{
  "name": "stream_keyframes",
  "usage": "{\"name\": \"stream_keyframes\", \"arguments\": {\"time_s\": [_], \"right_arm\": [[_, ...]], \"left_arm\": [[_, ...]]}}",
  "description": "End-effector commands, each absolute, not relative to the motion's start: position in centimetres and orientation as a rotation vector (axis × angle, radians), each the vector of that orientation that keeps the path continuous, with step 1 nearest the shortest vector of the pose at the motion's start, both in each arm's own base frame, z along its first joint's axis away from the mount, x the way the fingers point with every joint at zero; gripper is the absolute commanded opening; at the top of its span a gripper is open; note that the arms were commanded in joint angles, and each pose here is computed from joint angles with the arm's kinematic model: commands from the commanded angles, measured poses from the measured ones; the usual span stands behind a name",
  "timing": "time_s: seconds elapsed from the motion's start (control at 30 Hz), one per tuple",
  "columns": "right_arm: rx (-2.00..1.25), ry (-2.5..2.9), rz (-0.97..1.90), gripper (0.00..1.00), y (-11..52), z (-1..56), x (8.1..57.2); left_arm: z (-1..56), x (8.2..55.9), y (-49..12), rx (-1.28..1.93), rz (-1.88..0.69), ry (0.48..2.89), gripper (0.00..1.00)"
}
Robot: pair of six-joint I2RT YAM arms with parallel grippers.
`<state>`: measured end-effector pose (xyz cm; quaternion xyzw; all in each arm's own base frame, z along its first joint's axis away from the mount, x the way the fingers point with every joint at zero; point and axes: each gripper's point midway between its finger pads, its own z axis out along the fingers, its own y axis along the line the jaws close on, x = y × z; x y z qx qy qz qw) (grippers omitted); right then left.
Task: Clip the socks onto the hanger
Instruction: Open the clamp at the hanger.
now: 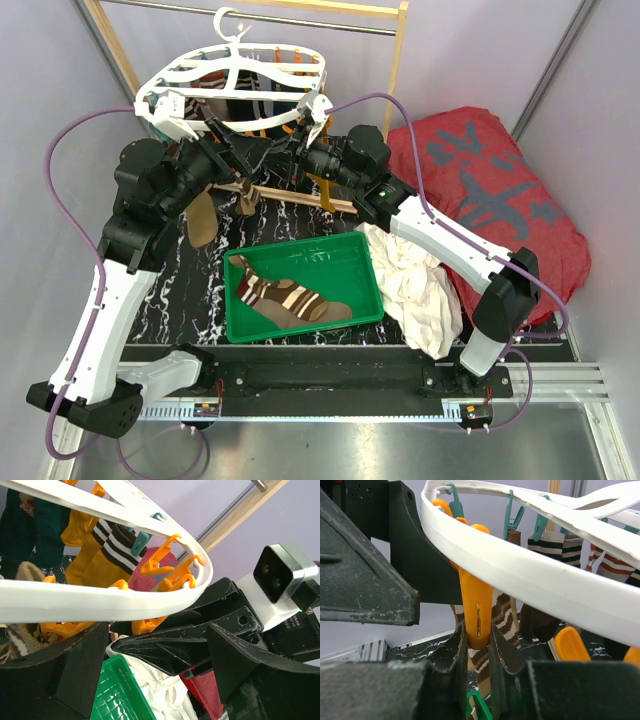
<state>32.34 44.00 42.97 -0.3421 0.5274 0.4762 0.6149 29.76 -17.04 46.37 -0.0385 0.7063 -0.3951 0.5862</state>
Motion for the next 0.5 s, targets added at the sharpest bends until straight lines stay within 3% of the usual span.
{"name": "stream_keyframes", "arguments": {"time_s": [0.0, 0.47], "right_arm": [[-0.781, 1.142, 1.090, 0.00, 43.4, 45.5, 31.4], [-0.769, 1.190, 1.009, 0.00, 43.2, 44.9, 31.9]], "left_arm": [[49.0, 30.2, -16.7, -0.093, -0.922, 1.544, 0.81], [49.8, 31.5, -17.3, -0.013, -0.753, 1.496, 0.71]]}}
